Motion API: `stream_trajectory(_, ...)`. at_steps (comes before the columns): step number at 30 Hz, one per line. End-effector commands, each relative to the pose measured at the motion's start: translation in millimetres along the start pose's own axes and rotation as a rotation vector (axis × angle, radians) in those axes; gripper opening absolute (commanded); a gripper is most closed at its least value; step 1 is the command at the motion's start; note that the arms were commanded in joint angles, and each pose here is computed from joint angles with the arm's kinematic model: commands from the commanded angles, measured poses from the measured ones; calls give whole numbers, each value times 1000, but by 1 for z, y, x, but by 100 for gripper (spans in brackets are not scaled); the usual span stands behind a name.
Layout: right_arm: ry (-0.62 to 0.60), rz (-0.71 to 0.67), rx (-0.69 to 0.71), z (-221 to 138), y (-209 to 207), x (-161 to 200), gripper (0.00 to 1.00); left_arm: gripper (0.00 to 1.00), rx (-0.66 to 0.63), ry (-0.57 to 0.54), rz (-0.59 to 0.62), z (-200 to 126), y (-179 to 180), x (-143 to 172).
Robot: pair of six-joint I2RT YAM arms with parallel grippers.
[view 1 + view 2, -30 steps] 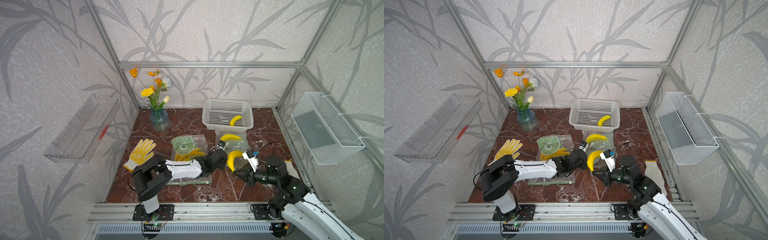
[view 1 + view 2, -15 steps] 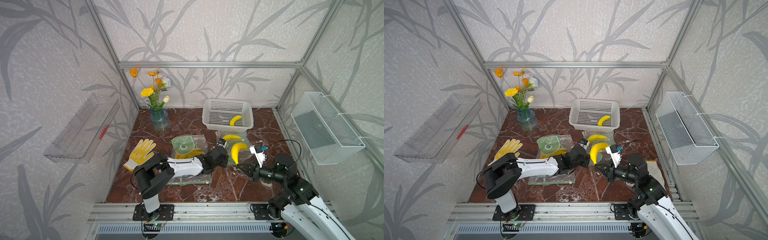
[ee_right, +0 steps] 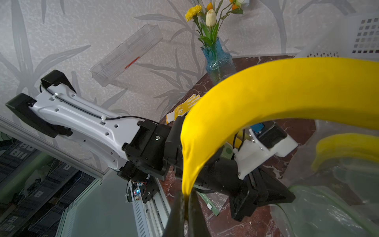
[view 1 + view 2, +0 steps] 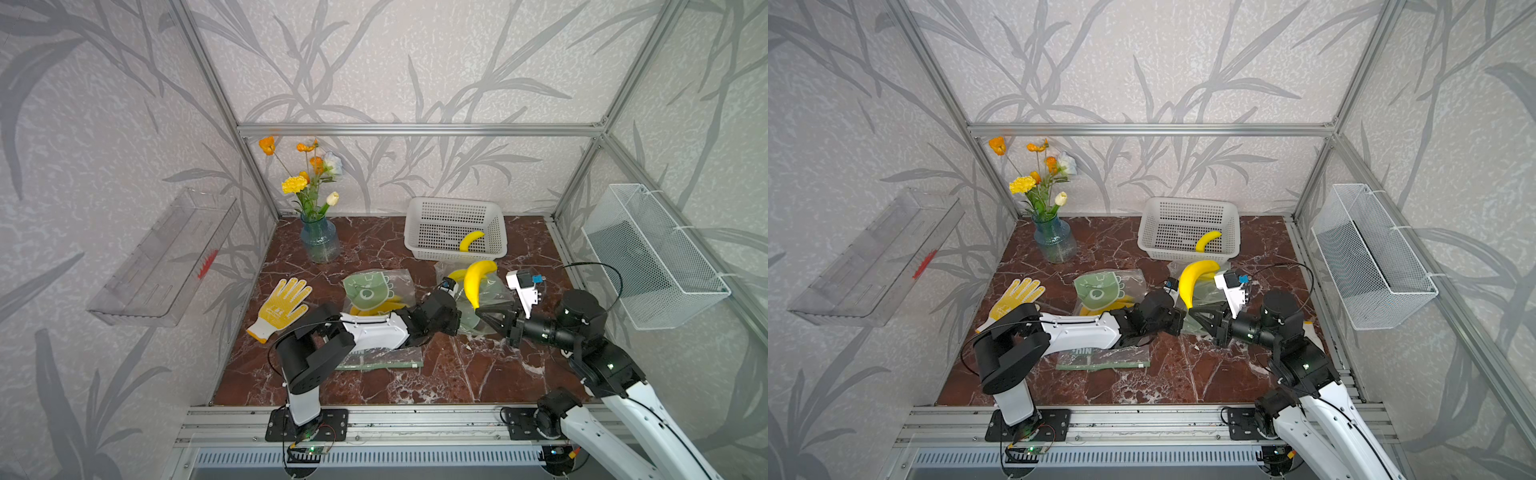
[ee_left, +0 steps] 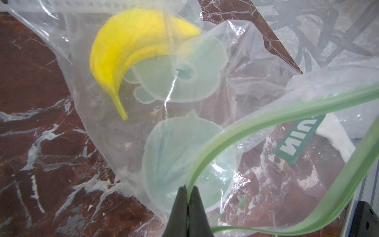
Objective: Open the zip-top bag and take out the banana
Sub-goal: Place the banana in the basket.
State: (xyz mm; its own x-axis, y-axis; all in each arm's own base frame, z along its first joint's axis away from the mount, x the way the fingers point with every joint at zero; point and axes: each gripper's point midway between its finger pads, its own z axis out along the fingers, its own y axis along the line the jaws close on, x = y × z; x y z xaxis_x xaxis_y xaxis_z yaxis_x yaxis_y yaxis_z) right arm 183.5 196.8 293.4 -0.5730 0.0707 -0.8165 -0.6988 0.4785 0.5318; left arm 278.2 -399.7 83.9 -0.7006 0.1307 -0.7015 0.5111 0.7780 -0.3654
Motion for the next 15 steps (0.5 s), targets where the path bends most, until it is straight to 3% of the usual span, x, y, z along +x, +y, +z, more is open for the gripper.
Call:
stream_trajectory(1, -45, -79, 16, 1, -3, -27, 0, 0, 31, -26, -3, -2, -8, -11)
stream_trajectory(15, 60, -142, 306, 84, -154, -97, 0, 0, 54, -22, 52, -10, -15, -5)
